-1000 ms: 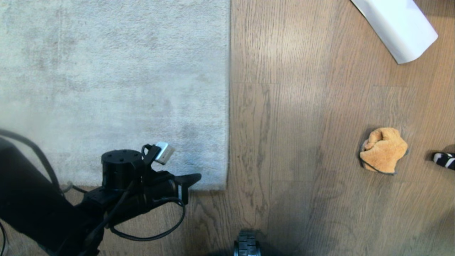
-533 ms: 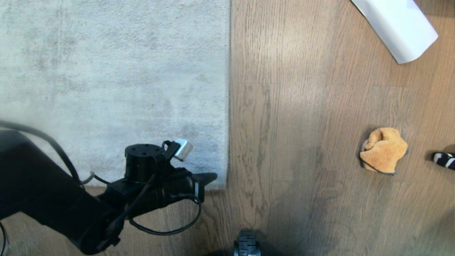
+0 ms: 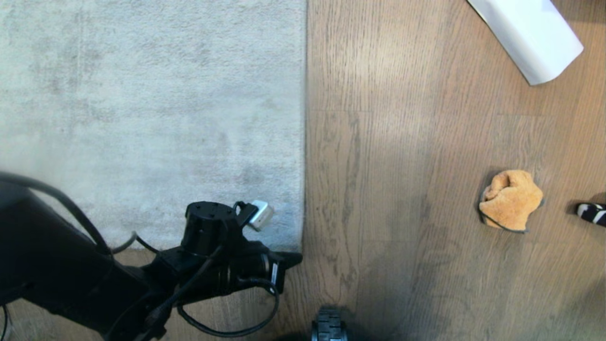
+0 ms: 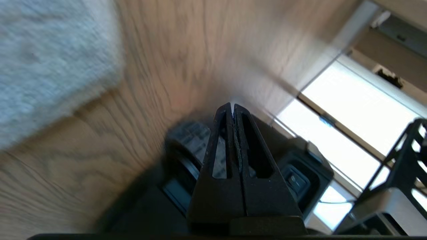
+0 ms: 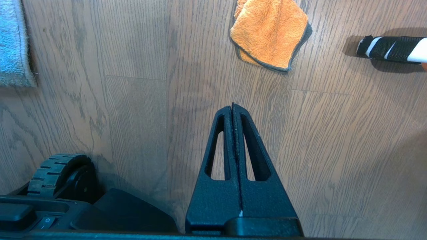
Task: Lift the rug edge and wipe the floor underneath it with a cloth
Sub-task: Lift up the carpet
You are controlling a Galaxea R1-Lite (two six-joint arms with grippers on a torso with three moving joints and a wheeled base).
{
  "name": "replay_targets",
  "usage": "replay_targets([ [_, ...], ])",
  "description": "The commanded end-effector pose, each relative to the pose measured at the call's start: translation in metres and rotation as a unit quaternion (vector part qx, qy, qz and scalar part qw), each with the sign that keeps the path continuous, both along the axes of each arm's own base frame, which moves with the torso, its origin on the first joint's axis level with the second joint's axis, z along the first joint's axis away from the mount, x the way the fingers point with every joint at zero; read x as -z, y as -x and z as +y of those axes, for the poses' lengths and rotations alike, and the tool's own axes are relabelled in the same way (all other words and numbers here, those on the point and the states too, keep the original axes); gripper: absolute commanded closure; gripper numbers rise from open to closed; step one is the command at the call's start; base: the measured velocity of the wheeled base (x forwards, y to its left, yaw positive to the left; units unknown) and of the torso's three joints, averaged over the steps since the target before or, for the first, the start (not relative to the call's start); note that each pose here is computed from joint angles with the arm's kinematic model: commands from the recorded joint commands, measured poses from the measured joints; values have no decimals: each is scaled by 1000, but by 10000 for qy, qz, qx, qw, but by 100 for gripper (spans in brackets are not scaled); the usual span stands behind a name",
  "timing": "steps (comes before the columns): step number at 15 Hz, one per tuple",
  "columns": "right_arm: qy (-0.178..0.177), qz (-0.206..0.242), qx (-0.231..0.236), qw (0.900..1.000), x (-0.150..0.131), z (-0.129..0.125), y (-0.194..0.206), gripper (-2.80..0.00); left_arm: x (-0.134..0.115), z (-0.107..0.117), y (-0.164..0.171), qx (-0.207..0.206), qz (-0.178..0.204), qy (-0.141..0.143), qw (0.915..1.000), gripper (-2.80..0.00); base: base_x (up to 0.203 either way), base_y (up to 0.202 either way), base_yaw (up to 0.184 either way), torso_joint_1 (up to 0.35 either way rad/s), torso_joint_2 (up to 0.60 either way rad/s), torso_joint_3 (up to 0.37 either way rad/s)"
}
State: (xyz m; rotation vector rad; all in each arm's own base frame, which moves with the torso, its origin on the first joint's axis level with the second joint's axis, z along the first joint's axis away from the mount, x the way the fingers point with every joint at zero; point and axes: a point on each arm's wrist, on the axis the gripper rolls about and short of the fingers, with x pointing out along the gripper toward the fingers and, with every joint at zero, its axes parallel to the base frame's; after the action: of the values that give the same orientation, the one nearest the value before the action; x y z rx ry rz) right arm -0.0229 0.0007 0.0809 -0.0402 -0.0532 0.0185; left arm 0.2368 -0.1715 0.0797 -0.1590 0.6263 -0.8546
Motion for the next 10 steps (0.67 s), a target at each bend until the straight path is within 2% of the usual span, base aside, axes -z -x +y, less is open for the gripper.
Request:
replay_targets([
  [1, 3, -4, -2, 10000, 0, 0, 0, 0, 1, -3, 4, 76, 43, 2, 10000, 0, 0, 0, 0, 0, 0, 0],
  [4, 3, -4, -2, 10000, 0, 0, 0, 0, 12, -10, 9, 89, 303, -90, 9995, 0, 0, 0, 0, 0, 0, 0],
  [10, 3, -4, -2, 10000, 0, 0, 0, 0, 31, -6, 14, -545, 323, -669, 9957, 0, 0, 0, 0, 0, 0, 0],
])
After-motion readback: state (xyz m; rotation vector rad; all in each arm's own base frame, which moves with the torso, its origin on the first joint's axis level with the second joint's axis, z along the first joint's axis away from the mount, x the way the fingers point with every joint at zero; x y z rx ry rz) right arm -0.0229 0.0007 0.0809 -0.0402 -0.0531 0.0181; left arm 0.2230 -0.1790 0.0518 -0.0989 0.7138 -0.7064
